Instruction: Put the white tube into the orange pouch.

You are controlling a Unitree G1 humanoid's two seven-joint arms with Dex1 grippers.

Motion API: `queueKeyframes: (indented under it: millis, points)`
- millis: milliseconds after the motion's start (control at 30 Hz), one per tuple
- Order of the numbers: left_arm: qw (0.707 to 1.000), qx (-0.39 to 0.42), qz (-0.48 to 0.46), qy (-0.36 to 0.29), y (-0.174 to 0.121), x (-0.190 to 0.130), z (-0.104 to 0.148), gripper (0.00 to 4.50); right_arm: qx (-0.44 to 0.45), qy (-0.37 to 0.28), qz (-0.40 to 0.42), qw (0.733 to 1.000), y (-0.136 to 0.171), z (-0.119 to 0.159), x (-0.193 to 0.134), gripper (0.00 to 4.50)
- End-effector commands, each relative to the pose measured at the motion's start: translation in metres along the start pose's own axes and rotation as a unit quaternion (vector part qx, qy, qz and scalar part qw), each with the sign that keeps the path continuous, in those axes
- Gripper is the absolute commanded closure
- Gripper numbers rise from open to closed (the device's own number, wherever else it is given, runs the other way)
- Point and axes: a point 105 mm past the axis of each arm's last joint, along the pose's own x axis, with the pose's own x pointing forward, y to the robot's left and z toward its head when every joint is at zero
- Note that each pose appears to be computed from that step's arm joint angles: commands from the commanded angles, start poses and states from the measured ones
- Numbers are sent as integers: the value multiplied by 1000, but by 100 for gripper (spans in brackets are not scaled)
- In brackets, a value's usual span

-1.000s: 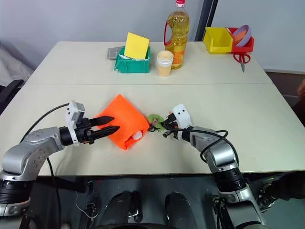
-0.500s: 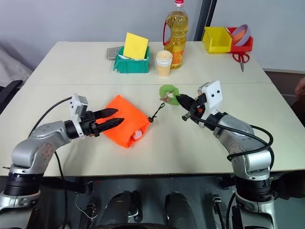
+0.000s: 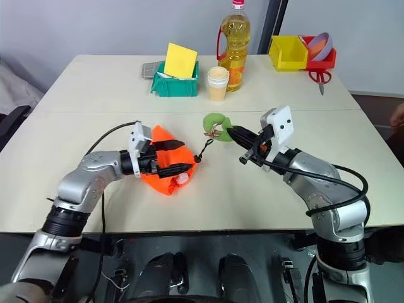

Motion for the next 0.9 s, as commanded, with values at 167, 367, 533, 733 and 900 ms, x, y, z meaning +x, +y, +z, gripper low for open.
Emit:
queueKeyframes:
  millis: [167, 367, 533, 733, 900]
  points:
    - [986, 146, 75, 0, -8, 10, 8, 6, -7, -21, 2, 1000, 5, 10, 1, 450]
    - [975, 174, 134, 12, -21, 13, 8, 6, 5, -15, 8, 1000, 7, 5, 1, 450]
    - [970, 166, 175, 30, -26, 22, 3, 6, 11, -7, 19, 1000, 7, 4, 3, 450]
    - [973, 128, 188, 30, -37, 29, 3, 6, 15, 5, 30, 999, 9, 3, 2, 450]
    - [978, 96, 184, 29, -40, 33, -2, 6, 16, 12, 37, 999, 10, 3, 4, 450]
